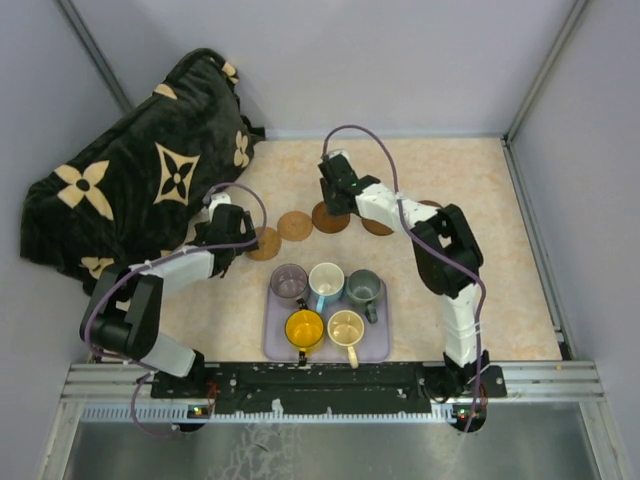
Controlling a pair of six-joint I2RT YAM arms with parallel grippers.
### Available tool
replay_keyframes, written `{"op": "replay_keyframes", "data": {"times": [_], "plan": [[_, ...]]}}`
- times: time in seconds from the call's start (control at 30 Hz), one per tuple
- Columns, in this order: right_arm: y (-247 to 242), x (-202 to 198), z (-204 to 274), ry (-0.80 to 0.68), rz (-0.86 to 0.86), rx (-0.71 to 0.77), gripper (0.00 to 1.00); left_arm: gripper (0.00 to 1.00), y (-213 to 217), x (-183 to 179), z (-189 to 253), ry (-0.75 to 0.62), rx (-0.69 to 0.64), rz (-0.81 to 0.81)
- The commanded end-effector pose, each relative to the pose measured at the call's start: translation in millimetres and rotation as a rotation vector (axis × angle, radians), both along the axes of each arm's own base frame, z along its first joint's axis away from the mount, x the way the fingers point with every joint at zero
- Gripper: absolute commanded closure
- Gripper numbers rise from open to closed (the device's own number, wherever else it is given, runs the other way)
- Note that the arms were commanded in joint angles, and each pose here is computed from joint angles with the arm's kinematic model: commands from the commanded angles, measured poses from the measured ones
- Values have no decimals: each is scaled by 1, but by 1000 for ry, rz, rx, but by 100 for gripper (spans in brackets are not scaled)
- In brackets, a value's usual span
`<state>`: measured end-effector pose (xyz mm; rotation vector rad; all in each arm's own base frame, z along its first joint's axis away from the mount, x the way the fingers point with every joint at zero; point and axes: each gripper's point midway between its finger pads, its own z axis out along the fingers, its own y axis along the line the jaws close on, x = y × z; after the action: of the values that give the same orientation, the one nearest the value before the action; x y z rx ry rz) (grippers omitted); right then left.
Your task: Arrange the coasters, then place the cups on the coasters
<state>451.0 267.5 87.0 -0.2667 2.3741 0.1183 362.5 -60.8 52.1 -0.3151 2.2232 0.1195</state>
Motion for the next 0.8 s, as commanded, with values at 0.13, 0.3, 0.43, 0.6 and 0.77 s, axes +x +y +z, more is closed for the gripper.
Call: {"op": "replay_keyframes", "data": {"times": [0.13,0.3,0.43,0.6,0.77], "plan": [[38,-10,-1,8,82,17,63,1,-14,-3,-5,48,-61,-28],[56,-17,1,15,114,30,63,1,-15,-2,-7,114,-54,-8],[67,-22,4,14,133,29,63,1,-12,-3,-16,175,4,11],[79,-28,7,22,154,47,62,1,-2,-8,-34,310,79,77],[88,-34,6,43,177,64,62,1,15,-13,-45,413,190,173]]}}
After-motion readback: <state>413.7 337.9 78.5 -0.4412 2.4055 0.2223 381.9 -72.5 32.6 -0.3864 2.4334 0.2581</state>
